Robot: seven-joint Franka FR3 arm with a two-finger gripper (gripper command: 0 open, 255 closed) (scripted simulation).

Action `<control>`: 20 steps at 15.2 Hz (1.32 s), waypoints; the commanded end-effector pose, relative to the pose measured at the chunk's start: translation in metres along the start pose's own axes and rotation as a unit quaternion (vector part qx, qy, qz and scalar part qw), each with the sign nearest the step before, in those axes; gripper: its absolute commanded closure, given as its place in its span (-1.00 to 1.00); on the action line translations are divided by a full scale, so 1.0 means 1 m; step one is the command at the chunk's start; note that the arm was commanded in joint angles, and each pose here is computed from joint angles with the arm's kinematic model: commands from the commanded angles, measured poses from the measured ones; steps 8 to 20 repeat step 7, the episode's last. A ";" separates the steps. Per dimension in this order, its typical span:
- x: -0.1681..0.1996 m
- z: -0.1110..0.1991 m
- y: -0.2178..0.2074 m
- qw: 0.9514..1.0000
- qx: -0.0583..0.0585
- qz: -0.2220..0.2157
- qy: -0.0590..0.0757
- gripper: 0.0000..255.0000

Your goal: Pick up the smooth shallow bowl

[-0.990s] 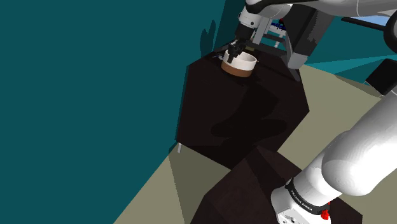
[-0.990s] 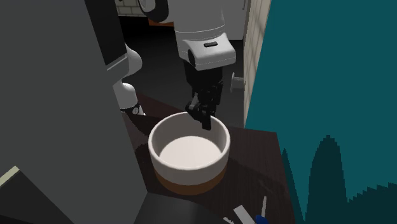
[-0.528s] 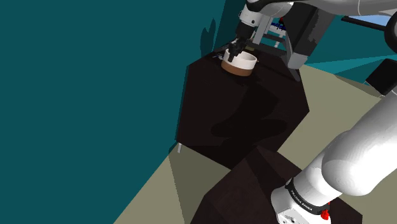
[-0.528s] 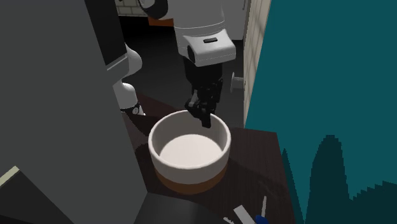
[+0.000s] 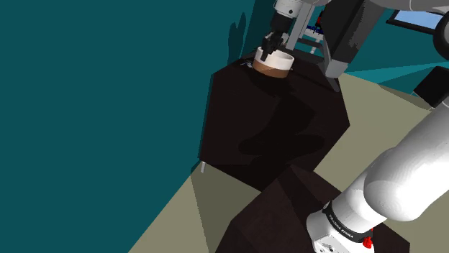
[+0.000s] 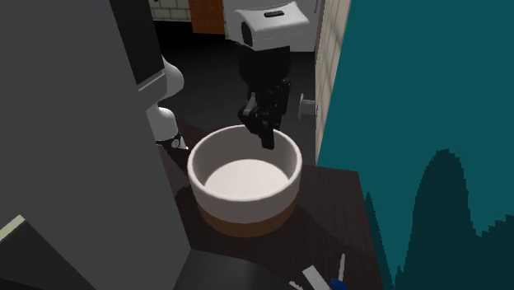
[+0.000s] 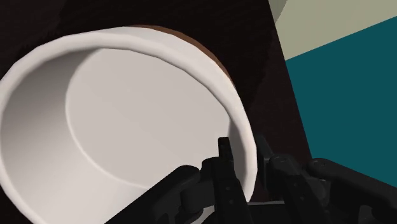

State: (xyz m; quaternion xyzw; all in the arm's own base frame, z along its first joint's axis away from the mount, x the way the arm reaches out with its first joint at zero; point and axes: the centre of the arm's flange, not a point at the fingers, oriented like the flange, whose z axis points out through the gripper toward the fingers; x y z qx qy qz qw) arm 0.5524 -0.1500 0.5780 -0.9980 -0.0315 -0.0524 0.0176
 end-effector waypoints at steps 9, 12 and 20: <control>0.003 -0.034 -0.002 1.000 0.000 0.000 0.000 1.00; 0.003 -0.034 -0.002 1.000 0.000 0.000 0.000 1.00; 0.003 -0.034 -0.002 1.000 0.000 0.000 0.000 1.00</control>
